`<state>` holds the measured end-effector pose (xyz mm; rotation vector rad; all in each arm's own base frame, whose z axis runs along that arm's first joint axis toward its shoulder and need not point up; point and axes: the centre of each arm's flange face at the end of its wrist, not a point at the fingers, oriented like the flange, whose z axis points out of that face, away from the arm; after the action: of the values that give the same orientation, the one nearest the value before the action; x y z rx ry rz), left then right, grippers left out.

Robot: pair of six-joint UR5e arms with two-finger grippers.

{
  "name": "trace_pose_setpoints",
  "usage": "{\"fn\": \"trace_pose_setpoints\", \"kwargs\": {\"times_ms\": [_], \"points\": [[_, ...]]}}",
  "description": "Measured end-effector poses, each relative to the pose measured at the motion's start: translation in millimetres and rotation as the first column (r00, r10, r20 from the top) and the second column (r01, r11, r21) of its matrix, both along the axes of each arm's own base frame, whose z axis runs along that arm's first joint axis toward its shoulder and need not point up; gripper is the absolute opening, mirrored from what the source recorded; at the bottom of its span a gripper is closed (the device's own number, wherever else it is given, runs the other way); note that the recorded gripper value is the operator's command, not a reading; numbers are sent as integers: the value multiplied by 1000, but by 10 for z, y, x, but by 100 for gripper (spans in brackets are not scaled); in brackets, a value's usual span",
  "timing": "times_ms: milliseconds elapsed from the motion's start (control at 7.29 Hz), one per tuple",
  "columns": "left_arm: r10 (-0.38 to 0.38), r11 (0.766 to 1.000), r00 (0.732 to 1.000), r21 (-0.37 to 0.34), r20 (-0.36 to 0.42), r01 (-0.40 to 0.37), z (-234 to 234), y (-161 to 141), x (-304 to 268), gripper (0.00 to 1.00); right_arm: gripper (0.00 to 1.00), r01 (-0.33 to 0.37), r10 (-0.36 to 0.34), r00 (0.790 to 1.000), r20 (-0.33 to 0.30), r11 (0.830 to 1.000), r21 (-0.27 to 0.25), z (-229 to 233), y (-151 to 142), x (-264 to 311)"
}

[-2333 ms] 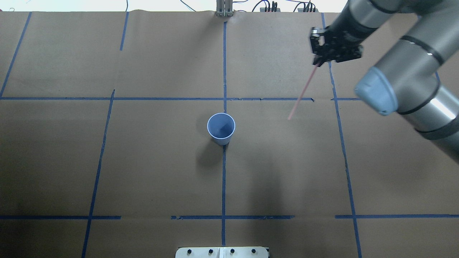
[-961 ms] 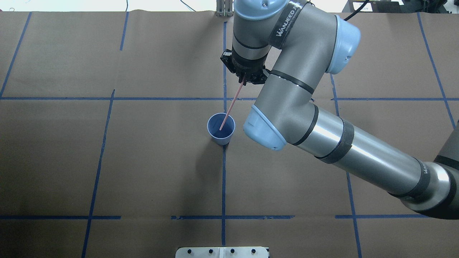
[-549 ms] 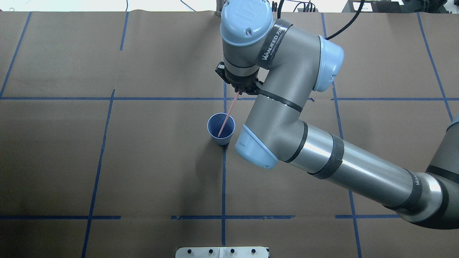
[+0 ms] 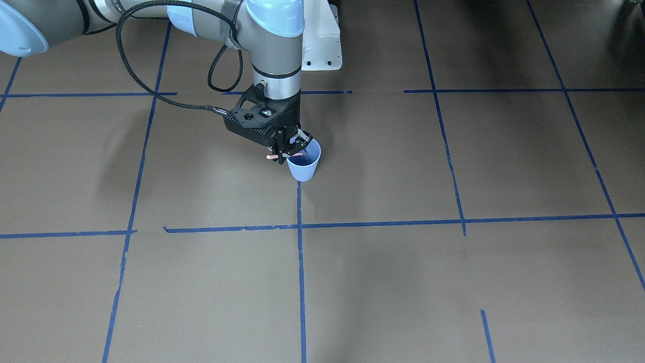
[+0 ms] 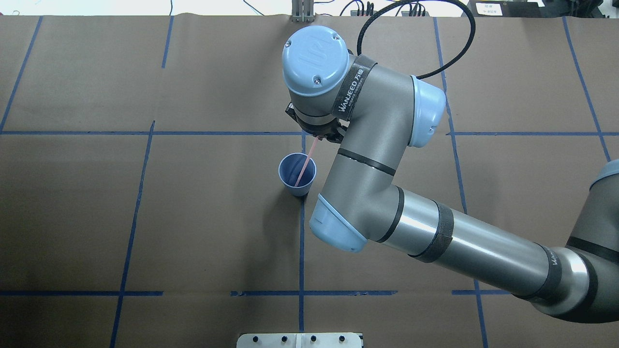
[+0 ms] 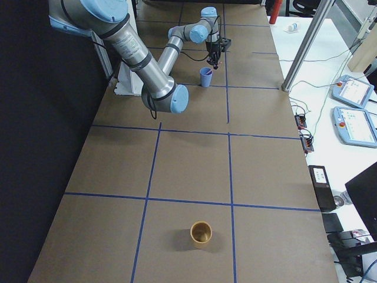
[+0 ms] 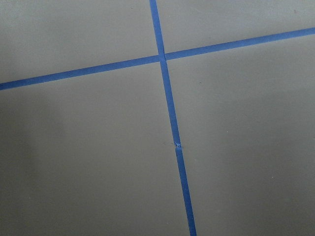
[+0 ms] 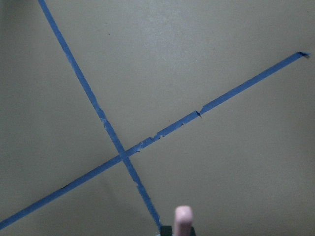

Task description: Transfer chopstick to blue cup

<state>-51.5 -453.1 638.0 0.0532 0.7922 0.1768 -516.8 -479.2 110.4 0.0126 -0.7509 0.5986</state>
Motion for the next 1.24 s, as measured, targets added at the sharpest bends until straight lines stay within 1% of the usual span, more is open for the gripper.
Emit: {"fn": "trace_pose_setpoints", "kwargs": {"times_ms": [137, 412, 549, 686, 824, 961, 1098, 1235], "points": [[0, 1000, 1000, 0, -1, 0, -1, 0, 1, 100, 99, 0, 0, 1000, -3, 1000, 1, 19, 8, -11], [0, 1000, 1000, 0, 0, 0, -1, -1, 0, 100, 100, 1, -1, 1000, -3, 1000, 12, 51, 5, -42], [1, 1000, 1000, 1, 0, -1, -3, -3, 3, 100, 100, 12, -12, 1000, -1, 1000, 24, 47, -4, -39], [1, 1000, 1000, 0, 0, -1, -2, -6, 5, 100, 100, 36, -36, 999, 3, 999, 39, 23, -38, 8], [1, 1000, 1000, 0, 0, -1, -2, -7, 6, 100, 100, 76, -76, 997, 16, 996, 45, 3, -142, 142], [1, 1000, 1000, 1, 0, -1, -7, -10, 7, 100, 100, 120, -122, 992, 42, 992, 42, -9, -304, 373], [2, 1000, 1000, 2, 0, -2, -8, -12, 10, 100, 100, 163, -166, 984, 66, 985, 47, 20, -470, 651], [3, 1000, 1000, -2, 2, -3, 13, -7, 11, 100, 100, 209, -214, 974, 75, 976, 62, 153, -642, 952]]}}
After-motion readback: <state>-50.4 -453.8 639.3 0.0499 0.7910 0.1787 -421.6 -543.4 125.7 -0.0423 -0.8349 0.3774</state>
